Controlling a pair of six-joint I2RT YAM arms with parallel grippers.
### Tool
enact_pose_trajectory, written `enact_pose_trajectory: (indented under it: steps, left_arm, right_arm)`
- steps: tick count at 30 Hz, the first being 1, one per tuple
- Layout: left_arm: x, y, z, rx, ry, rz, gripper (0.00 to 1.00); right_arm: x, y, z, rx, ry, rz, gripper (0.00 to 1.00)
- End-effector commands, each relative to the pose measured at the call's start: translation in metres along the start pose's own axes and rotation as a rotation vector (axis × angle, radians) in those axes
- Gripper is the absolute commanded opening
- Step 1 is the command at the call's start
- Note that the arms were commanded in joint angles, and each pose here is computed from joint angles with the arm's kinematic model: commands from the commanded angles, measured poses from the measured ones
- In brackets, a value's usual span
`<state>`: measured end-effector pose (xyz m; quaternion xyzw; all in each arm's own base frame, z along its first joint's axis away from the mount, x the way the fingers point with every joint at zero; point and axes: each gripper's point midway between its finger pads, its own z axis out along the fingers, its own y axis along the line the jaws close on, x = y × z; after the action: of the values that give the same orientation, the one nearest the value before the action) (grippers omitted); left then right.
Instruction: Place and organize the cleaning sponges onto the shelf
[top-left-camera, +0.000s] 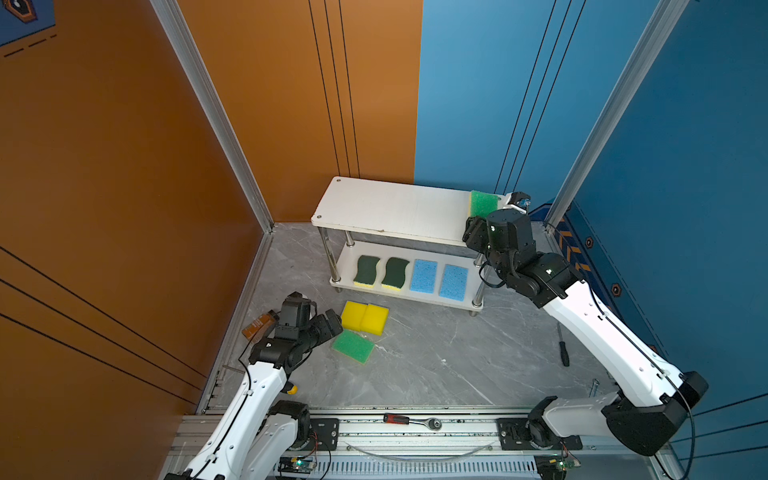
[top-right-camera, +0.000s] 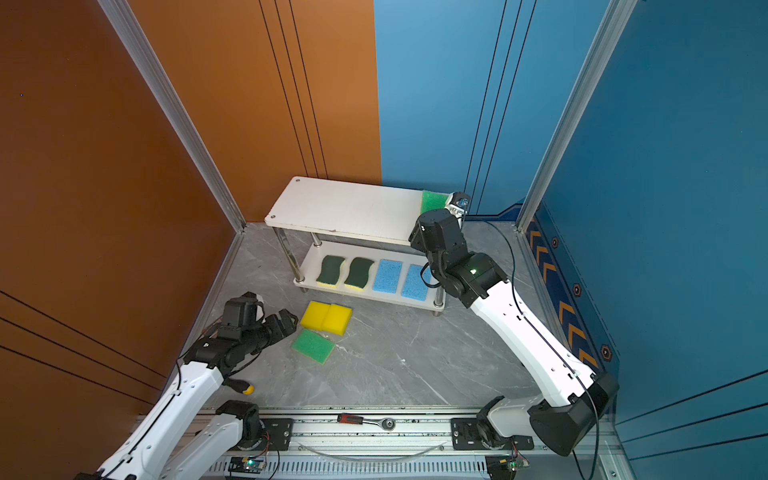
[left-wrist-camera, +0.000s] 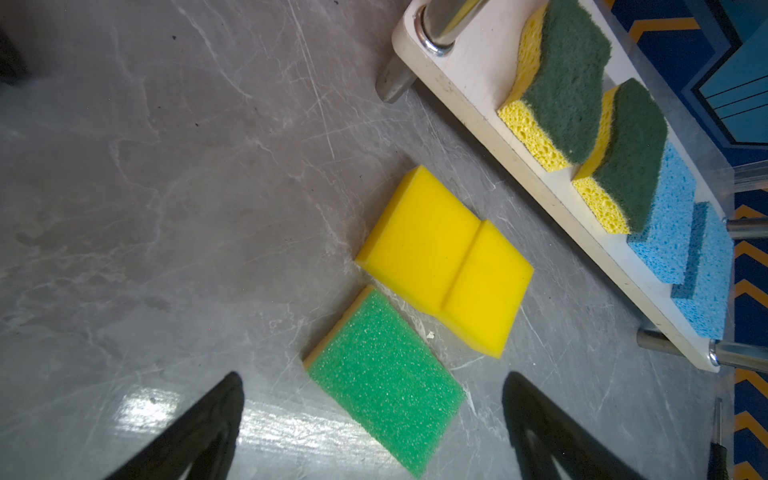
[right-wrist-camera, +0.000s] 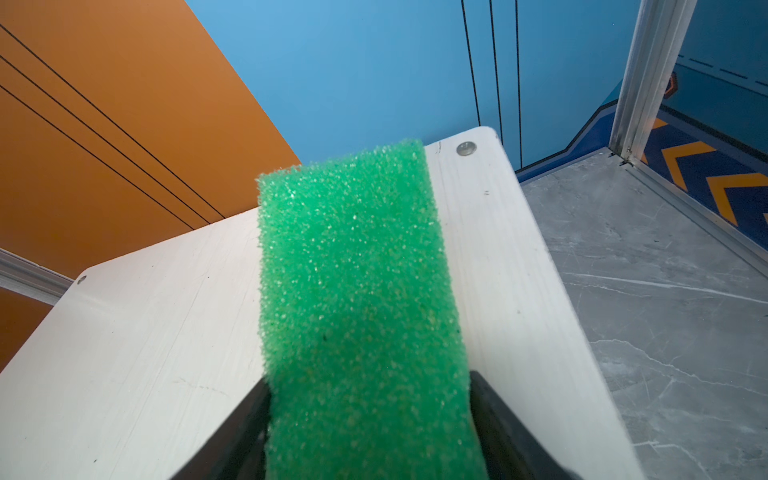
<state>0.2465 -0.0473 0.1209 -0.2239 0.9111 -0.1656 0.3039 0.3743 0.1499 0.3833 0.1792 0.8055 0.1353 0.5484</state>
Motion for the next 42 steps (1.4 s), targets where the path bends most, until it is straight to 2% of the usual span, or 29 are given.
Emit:
enact_pose_trajectory:
  steps: [1, 22, 42]
  left_arm:
    - [-0.012, -0.002, -0.007, -0.001, -0.041, 0.009, 0.98]
    - [-0.012, -0.002, -0.007, 0.000, -0.041, 0.010, 0.98]
    - [-0.013, -0.004, -0.011, 0.008, -0.049, 0.009, 0.98]
  right_arm:
    - [0.032, -0.017, 0.014, 0.071, 0.101, -0.066, 0.68]
    - [0.033, -0.017, 0.014, 0.067, 0.104, -0.062, 0.71]
    - [0.033, -0.006, 0.005, 0.007, 0.103, -0.059, 0.71]
